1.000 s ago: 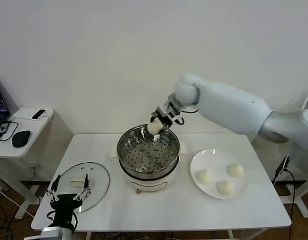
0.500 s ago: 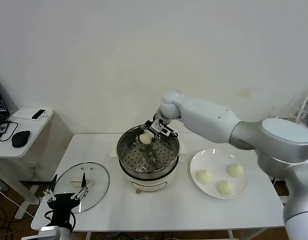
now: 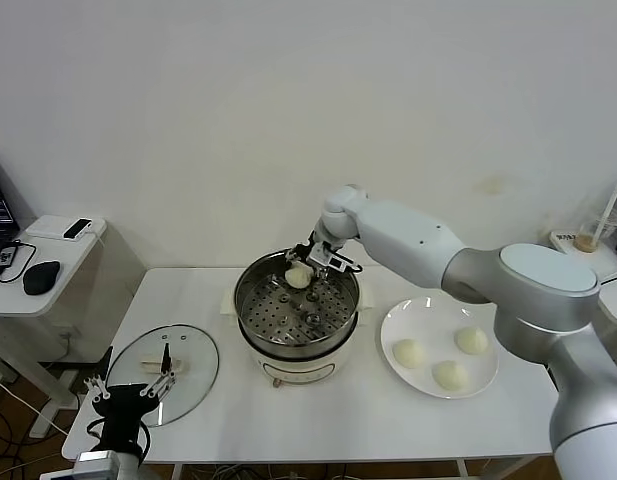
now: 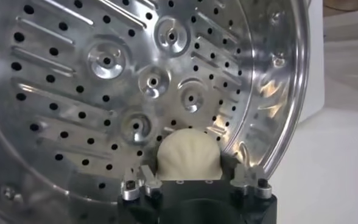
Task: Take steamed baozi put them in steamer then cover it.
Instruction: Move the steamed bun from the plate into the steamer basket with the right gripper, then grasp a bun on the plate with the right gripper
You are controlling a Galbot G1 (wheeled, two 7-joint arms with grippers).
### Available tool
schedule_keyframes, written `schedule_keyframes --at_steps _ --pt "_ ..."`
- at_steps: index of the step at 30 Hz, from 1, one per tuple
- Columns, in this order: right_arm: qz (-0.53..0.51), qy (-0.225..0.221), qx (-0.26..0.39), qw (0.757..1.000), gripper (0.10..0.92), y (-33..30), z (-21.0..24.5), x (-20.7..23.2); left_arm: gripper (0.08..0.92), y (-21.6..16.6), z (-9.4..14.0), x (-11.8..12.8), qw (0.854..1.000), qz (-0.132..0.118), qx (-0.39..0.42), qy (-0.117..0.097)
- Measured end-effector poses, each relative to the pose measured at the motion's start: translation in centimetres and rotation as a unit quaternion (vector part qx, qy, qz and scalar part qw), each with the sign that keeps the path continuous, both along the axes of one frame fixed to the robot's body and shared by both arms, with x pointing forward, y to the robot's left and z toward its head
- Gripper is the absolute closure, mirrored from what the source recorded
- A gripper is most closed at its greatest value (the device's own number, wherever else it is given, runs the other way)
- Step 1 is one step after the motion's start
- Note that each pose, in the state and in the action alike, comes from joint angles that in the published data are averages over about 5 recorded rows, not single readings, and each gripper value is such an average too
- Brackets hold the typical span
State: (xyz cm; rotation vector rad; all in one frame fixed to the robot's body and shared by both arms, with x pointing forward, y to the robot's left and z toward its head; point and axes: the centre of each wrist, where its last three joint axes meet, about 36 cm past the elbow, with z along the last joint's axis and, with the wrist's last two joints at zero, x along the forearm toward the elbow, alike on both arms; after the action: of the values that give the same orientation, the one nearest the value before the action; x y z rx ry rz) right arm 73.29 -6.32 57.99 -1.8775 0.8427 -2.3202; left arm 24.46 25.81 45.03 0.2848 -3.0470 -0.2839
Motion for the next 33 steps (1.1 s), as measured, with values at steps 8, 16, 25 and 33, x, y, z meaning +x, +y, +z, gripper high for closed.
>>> schedule_keyframes --at_steps 8,16,25,33 --pt "-0.056 0.013 0.036 0.998 0.200 -0.8 5.4 -1.0 0.177 0.1 0.8 0.1 1.000 -0.004 0.001 -0.007" --pt "-0.179 0.024 0.065 0.981 0.200 -6.1 10.6 -3.7 0.177 0.5 1.6 0.2 1.000 -0.009 0.003 -0.010" --pt "-0.324 0.062 0.094 0.939 0.200 -17.1 10.5 -8.5 0.177 0.6 2.0 0.7 1.000 -0.022 0.004 -0.015" --pt "-0.414 0.117 0.101 0.897 0.200 -26.2 4.0 -14.1 0.177 0.5 2.0 1.1 0.999 -0.034 0.009 -0.016"
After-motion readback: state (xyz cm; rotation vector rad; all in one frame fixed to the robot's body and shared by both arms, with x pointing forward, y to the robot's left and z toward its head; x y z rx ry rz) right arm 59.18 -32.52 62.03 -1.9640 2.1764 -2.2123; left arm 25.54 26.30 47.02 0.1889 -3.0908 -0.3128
